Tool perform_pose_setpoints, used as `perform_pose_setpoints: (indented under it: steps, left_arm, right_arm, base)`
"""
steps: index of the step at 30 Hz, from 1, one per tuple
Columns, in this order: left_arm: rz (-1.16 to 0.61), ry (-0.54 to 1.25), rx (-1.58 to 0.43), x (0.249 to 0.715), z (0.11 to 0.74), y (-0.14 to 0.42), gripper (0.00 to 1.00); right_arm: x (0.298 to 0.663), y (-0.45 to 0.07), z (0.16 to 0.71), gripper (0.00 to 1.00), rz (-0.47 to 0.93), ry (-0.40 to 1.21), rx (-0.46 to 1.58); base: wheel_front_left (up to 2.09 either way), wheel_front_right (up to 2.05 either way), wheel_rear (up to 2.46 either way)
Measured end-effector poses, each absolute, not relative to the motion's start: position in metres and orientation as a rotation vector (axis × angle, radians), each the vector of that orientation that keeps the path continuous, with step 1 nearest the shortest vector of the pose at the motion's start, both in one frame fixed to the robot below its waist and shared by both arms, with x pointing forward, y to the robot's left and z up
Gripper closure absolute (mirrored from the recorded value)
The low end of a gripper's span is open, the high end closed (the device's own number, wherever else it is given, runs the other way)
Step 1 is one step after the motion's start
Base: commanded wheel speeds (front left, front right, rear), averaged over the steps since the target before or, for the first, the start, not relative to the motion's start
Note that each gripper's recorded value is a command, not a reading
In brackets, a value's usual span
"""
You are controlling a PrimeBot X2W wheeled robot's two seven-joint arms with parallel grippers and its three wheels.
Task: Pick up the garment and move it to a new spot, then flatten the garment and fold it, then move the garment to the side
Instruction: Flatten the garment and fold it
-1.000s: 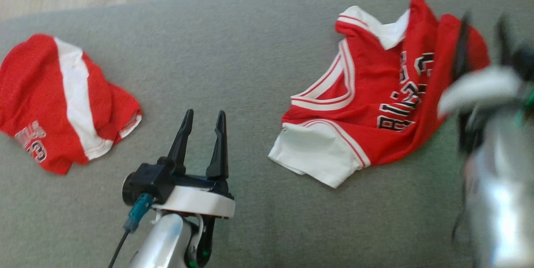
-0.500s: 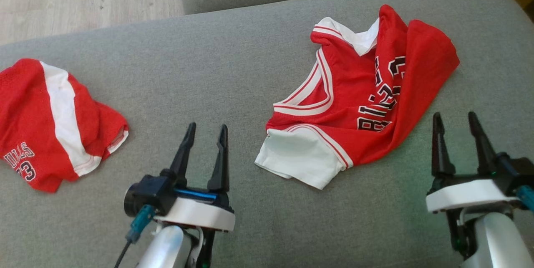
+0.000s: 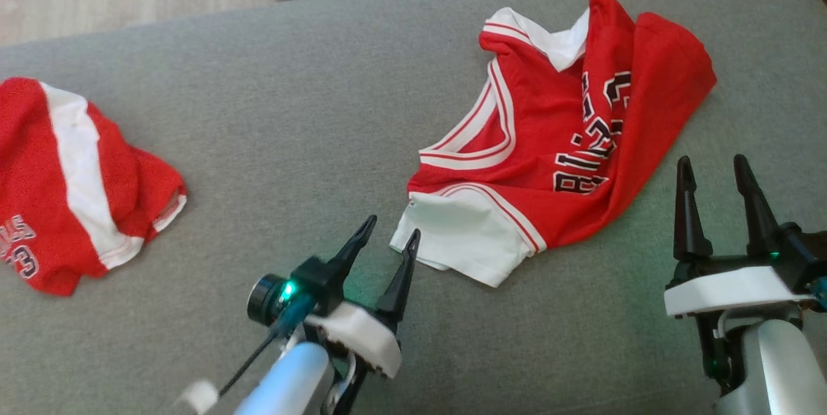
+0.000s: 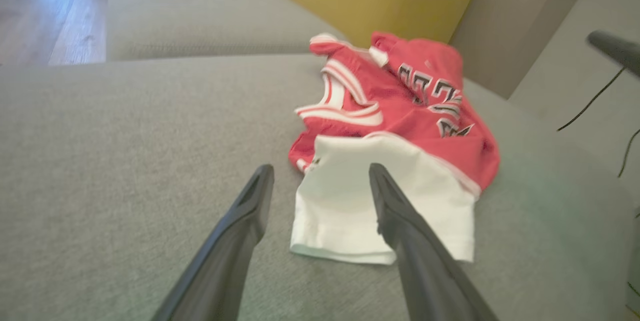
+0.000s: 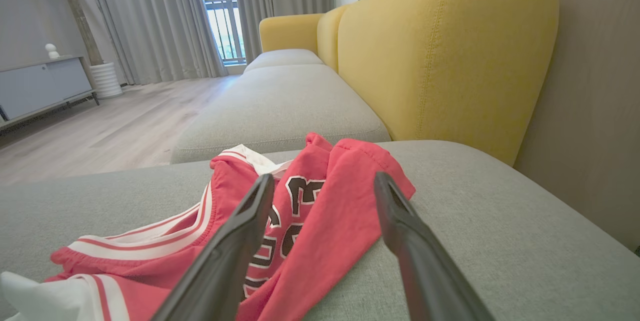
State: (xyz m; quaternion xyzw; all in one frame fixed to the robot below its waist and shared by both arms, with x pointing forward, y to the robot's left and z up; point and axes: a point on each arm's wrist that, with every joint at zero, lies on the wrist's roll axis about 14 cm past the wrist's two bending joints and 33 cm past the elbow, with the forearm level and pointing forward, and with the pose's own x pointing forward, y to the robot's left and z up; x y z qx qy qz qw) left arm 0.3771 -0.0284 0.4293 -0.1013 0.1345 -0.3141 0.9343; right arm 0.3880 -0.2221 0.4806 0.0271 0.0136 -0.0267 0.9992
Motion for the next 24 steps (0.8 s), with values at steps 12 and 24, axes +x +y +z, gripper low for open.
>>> perform_pose_setpoints:
  steps: [12,24]
  left_arm:
    - [-0.707,0.532,-0.030,0.377,0.371,-0.043,0.00]
    - [-0.590,0.347,-0.217,0.404,0.411,-0.030,1.00]
  right_arm:
    - [0.381,-0.237,0.472,0.00,-0.106,0.056,0.051]
    - [0.398,-0.251,0.467,0.00,-0.140,0.120,0.007]
  base:
    - [0.00,0.00,0.00]
    - [0.00,0.00,0.00]
